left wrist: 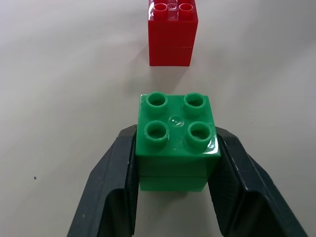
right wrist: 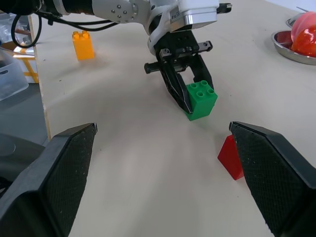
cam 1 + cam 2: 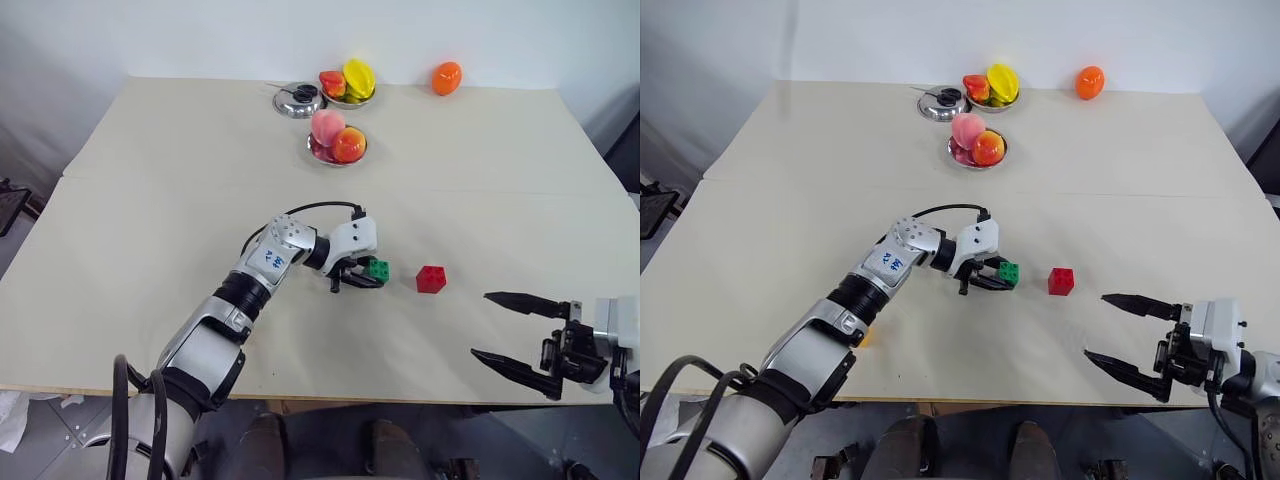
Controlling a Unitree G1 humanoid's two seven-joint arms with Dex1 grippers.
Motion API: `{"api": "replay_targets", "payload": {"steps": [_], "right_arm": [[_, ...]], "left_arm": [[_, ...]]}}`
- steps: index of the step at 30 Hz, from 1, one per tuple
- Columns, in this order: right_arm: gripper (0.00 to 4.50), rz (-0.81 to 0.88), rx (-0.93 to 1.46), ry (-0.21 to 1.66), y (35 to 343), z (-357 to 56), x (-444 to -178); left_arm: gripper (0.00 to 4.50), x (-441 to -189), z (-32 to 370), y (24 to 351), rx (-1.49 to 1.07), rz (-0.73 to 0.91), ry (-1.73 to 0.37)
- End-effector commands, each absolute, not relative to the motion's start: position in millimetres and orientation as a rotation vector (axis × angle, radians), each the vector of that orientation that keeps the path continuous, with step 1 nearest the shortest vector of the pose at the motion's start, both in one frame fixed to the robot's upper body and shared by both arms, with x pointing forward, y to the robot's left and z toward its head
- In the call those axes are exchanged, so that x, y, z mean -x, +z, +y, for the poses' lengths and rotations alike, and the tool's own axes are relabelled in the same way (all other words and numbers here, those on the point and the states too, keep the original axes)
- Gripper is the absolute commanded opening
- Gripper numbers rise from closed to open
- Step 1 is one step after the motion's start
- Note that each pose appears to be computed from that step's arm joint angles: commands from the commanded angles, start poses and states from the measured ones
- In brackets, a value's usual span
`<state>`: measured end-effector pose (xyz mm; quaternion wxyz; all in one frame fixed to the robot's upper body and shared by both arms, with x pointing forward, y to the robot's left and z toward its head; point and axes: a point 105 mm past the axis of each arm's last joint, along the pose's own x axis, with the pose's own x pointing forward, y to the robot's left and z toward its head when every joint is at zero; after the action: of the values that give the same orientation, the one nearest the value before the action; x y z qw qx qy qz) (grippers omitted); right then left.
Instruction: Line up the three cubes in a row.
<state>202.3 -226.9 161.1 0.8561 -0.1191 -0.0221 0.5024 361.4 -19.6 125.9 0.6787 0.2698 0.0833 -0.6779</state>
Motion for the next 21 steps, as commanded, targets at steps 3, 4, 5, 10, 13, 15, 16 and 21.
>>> {"api": "replay_targets", "payload": {"steps": [3, 4, 5, 10, 13, 15, 16, 21], "right_arm": [[4.50, -0.073, 0.268, 1.035, 169.5, -229.8, -197.9], [4.50, -0.071, 0.268, 1.033, 169.3, -230.5, -197.7], [4.50, -0.067, 0.267, 1.031, 168.8, -231.7, -198.2], [4.50, -0.068, 0.265, 1.034, 170.3, -232.7, -205.7], [4.50, -0.074, 0.266, 1.047, 171.4, -231.1, -208.9], [4.50, -0.075, 0.263, 1.058, 171.4, -230.0, -211.0], [4.50, -0.075, 0.261, 1.062, 171.3, -229.5, -212.0], [4.50, -0.090, 0.240, 1.111, 172.0, -222.4, -220.8]], "left_arm": [[1.51, -363.7, -13.3, 127.9, -0.611, 0.197, -1.546], [1.51, -363.2, -12.3, 128.4, -0.607, 0.196, -1.553], [1.86, -362.4, -11.7, 130.4, -0.599, 0.190, -1.562], [3.48, -362.9, -2.9, 155.1, -0.553, 0.147, -1.590], [4.14, -363.8, 9.7, 174.5, -0.565, 0.088, -1.595], [4.14, -365.8, 20.6, 188.6, -0.571, 0.043, -1.583], [4.14, -366.2, 25.2, 194.2, -0.571, 0.026, -1.580], [4.14, -351.0, 87.2, 236.6, -0.490, -0.189, -1.588]]}}
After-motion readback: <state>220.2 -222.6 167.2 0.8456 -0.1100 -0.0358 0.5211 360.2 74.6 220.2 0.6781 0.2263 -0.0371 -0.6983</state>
